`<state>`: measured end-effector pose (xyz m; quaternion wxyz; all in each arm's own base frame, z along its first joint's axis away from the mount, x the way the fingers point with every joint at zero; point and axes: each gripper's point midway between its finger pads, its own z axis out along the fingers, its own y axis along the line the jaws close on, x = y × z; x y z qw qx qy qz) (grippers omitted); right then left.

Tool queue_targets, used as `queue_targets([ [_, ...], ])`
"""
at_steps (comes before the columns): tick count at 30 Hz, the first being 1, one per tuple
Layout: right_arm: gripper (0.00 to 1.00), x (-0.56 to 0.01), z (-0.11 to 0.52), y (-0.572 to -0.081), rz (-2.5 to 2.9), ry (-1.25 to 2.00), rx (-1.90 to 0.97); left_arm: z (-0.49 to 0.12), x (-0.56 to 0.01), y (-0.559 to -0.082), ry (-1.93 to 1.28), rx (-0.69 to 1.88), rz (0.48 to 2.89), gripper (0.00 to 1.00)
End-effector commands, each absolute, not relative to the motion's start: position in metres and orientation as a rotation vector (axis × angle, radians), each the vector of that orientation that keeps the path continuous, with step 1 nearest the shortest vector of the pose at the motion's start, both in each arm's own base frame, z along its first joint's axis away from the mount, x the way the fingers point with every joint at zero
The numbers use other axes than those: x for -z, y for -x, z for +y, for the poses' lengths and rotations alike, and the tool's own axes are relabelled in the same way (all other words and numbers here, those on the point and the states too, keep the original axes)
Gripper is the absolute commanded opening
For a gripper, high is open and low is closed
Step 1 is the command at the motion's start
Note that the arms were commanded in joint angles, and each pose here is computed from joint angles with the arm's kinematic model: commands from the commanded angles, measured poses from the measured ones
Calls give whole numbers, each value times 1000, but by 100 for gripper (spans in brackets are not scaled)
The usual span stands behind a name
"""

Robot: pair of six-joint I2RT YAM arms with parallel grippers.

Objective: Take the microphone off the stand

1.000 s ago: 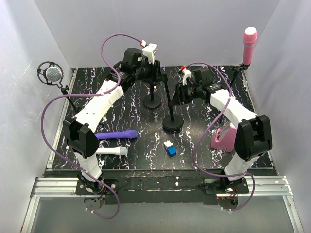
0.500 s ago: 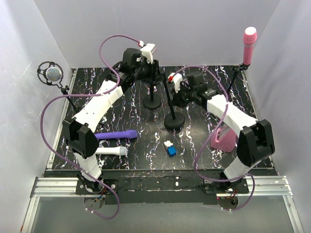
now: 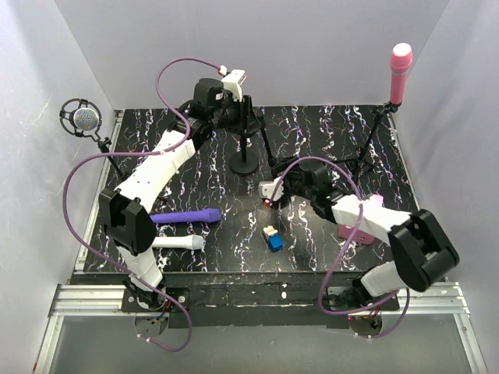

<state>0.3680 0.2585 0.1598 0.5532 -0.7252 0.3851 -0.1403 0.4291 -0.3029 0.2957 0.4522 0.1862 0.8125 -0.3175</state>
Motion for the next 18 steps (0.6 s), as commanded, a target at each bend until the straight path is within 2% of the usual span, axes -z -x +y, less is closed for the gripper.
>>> queue_targets([
  [1, 76, -185, 254, -316, 1179, 1678, -103, -306, -320, -403, -486, 857, 1970, 0],
  [7, 75, -200, 241, -278, 1728, 1348, -641, -303, -318, -399, -490, 856, 1976, 0],
  [11, 73, -212, 251, -275, 2114, 830, -1117, -301, -315, -394, -507, 850, 1972, 0],
  [14, 74, -209, 250, -296, 2149, 743, -1096, -298, -314, -386, -554, 845, 1956, 0],
  [18, 72, -201, 243, -332, 2251, 486, -1216, -295, -311, -375, -589, 850, 1948, 0],
])
